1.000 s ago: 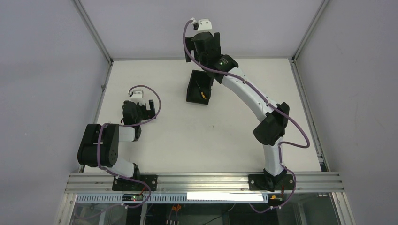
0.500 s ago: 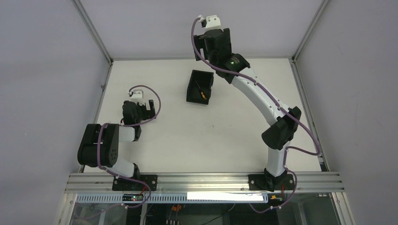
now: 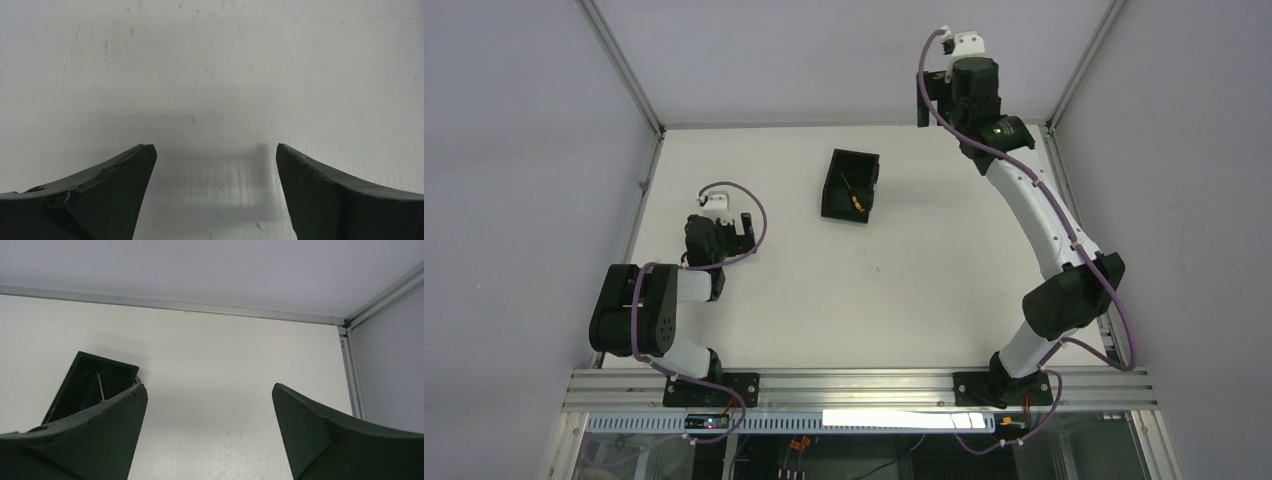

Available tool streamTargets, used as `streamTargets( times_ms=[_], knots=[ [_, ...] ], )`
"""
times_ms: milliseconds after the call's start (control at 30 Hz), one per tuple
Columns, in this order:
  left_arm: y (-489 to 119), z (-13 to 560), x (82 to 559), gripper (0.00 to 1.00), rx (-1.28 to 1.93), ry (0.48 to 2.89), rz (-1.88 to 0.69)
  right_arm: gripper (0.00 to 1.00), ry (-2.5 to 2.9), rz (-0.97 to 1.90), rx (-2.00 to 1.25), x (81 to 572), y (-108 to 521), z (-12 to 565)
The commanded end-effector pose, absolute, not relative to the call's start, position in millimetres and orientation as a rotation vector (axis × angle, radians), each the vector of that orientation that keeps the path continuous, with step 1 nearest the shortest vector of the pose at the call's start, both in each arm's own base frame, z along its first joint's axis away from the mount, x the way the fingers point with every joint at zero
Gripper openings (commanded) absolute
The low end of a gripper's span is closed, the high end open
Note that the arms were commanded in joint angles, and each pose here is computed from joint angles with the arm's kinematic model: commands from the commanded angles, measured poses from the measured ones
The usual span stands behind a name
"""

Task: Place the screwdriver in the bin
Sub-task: Reset both arms

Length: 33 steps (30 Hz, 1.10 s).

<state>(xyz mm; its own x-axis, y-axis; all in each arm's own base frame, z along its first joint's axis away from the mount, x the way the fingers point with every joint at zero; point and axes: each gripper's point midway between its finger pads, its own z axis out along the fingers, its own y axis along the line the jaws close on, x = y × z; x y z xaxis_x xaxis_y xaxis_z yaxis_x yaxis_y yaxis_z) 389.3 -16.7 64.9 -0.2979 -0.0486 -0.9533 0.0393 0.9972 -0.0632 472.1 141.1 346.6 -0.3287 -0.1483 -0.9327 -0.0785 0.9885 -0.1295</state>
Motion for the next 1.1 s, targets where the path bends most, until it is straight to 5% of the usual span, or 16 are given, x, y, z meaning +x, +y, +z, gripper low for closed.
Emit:
streamTargets(
  times_ms=[0, 500, 1067],
  knots=[
    [-17, 79, 393, 0.99, -0.015, 1.822, -0.077, 0.99, 1.813, 0.02, -0.124, 458, 109, 388],
    [-17, 79, 393, 0.99, -0.015, 1.821, -0.077, 0.99, 1.872, 0.088, -0.054, 459, 27, 370],
    [-17, 79, 393, 0.99, -0.015, 1.823, -0.077, 0.99, 1.9, 0.078, -0.027, 461, 16, 359]
  ],
)
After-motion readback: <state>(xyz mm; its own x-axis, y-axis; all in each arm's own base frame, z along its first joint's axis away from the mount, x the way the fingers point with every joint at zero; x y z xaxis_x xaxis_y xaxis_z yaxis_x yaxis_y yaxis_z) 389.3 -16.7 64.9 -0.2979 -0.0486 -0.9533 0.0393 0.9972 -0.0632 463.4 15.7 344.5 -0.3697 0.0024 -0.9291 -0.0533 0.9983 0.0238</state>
